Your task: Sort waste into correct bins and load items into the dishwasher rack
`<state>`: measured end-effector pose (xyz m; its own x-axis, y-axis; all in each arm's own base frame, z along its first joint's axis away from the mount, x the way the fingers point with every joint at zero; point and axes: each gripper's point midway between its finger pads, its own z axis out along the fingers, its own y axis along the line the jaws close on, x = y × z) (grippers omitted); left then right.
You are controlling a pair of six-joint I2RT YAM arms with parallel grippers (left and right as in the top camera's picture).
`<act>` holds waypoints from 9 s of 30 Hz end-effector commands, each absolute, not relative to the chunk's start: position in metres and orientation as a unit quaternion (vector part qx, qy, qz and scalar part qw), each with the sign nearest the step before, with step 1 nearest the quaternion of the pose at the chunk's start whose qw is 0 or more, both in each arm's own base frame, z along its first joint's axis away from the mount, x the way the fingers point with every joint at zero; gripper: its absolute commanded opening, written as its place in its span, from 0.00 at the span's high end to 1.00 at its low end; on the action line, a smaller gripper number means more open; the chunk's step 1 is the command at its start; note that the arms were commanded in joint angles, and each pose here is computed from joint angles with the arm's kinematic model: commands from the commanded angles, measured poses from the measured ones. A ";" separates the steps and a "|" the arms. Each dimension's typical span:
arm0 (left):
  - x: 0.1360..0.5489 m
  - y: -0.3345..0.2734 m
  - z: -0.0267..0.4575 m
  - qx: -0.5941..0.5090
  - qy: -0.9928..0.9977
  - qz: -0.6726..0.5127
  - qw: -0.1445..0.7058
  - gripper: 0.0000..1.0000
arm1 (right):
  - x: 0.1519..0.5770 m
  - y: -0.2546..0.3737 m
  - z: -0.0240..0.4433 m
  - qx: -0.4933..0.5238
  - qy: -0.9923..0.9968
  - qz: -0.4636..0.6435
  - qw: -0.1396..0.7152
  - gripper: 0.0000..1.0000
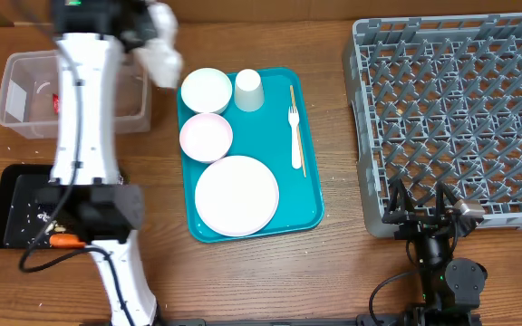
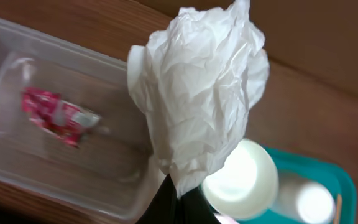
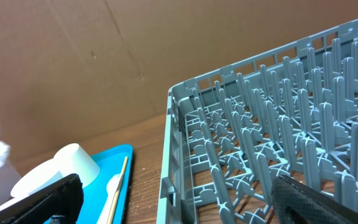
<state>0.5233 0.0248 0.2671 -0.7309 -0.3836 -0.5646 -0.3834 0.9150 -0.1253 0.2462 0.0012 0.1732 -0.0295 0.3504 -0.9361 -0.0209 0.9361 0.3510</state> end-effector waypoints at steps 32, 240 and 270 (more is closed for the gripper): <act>0.500 0.065 0.224 -0.235 0.921 -0.237 0.201 0.09 | 0.246 -0.003 0.170 0.122 0.704 0.127 0.688 0.00; 0.486 0.073 0.137 -0.318 0.933 0.064 0.159 0.00 | 0.279 0.255 0.017 0.010 0.990 0.120 0.069 0.44; 0.486 0.073 0.137 -0.318 0.933 0.064 0.159 0.00 | 0.262 0.254 0.012 0.033 0.991 0.125 0.024 0.96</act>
<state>0.4819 0.0720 0.1273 -0.7717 -0.5524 -0.3151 -0.5935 0.8036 0.0449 0.2615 0.2534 0.0136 -0.9962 0.0746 -0.0453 0.0610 0.9667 0.2485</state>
